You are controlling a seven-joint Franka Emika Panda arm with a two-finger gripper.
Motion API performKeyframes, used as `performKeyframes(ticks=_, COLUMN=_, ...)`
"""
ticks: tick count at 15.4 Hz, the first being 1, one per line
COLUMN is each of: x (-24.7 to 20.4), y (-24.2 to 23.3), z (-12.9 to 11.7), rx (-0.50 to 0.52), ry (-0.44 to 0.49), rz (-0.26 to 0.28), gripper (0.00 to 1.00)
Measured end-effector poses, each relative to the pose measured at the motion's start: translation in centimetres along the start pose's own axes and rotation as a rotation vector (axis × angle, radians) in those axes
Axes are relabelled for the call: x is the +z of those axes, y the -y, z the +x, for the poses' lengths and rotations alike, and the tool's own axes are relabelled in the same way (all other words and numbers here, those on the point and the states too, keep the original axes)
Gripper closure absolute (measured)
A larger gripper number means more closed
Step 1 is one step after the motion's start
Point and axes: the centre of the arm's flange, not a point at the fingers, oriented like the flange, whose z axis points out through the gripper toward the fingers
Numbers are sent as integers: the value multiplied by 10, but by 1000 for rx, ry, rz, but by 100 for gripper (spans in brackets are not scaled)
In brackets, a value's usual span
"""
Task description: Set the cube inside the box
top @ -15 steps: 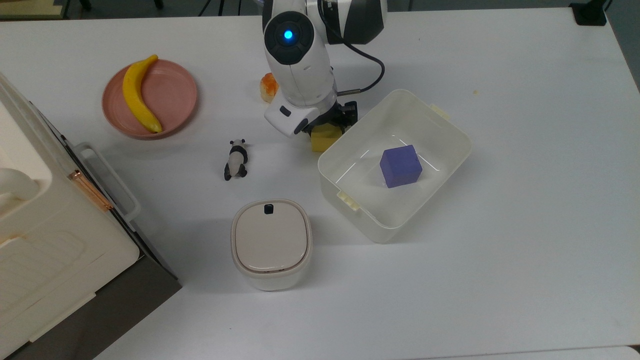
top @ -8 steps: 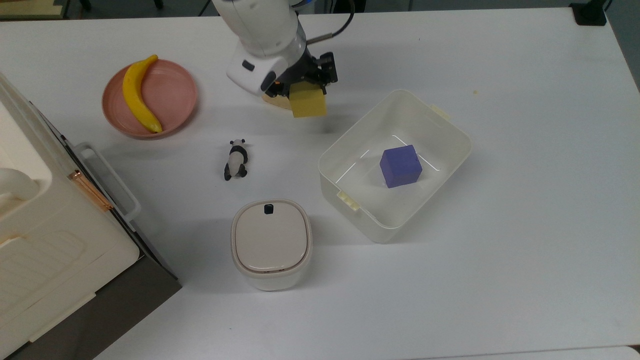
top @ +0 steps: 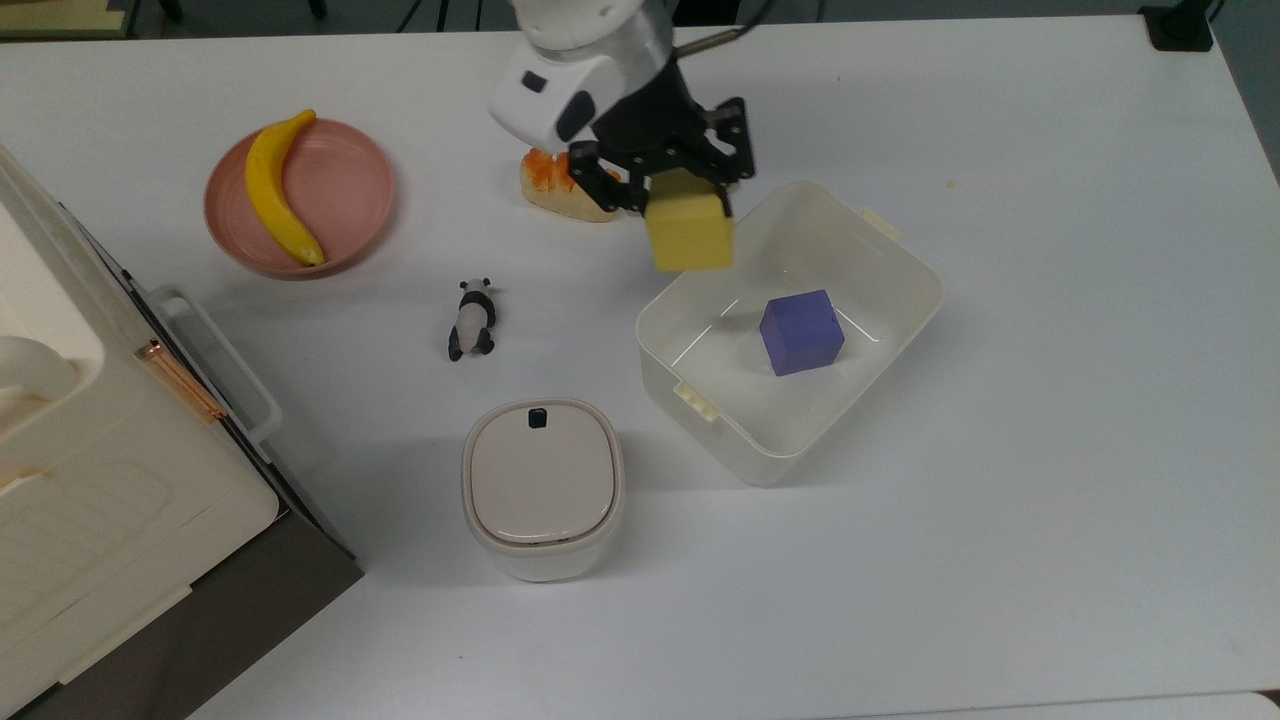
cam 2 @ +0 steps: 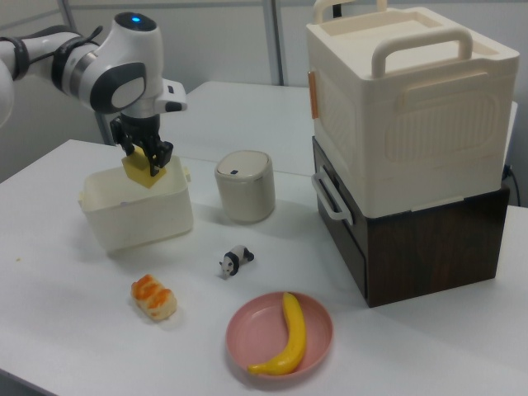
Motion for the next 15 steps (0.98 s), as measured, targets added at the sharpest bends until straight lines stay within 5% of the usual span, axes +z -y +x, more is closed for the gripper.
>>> performKeyframes(ticks=2, x=22, y=24, z=4, rx=21, ry=-7, rz=-3, gripper=19)
performKeyframes(ticks=6, x=65, y=50, z=8, rx=48, ry=8, rz=-16, gripper=0)
performKeyframes(ticks=9, x=56, y=46, z=10, rx=52, ry=23, rz=-21, gripper=0)
performKeyframes(ticks=11, x=39, y=42, z=2, rx=26, ry=82, rz=-81, gripper=0)
performKeyframes(ticks=15, x=-3, y=29, z=-16, rx=34, ry=122, rz=-297, gripper=0)
